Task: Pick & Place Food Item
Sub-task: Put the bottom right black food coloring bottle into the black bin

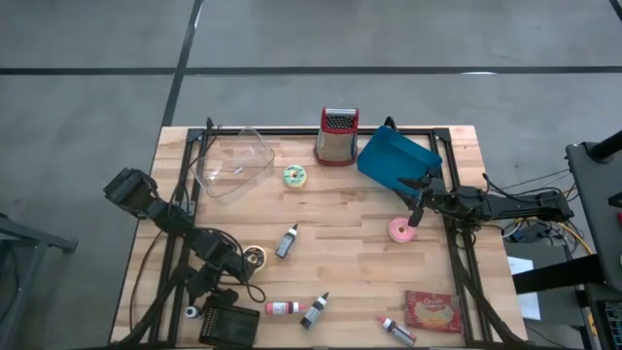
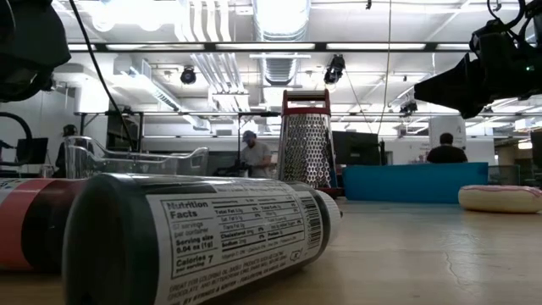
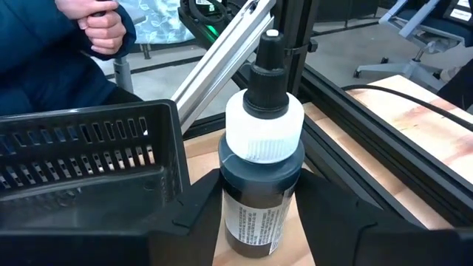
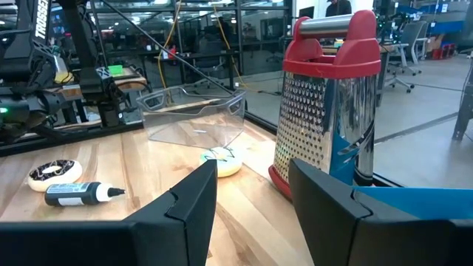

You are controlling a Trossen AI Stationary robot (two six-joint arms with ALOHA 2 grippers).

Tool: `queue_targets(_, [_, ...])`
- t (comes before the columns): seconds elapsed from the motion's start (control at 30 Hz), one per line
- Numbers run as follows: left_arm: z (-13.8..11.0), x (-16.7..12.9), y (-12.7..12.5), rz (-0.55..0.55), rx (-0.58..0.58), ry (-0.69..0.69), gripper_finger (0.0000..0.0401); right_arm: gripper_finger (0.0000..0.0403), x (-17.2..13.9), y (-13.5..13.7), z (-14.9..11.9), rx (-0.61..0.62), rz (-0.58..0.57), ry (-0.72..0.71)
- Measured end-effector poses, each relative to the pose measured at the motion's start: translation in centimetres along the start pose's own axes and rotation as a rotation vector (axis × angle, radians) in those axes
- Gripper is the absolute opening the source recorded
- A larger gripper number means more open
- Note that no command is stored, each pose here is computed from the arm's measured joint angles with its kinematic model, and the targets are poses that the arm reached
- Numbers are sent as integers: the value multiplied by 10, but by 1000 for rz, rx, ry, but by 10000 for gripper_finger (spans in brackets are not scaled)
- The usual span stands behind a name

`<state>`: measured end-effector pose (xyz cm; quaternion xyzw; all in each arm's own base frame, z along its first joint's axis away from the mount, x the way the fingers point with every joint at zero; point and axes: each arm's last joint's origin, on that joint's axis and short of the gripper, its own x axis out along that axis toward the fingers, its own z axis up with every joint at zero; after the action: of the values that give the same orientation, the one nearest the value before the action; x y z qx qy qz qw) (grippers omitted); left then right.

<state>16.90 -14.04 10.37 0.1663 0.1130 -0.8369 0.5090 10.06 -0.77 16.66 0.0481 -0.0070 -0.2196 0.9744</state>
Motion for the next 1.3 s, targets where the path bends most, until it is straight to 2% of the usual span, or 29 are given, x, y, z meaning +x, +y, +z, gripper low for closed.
queue_targets(0.9, [5,-2,0,16,12,18,165,164,0,0,0,0,0,0])
queue_targets(1.07, [16,-7,2,25,-14,31,165,164,0,0,0,0,0,0])
queue_targets(1.3, [50,-23,-1,57,-13,68,165,164,0,0,0,0,0,0])
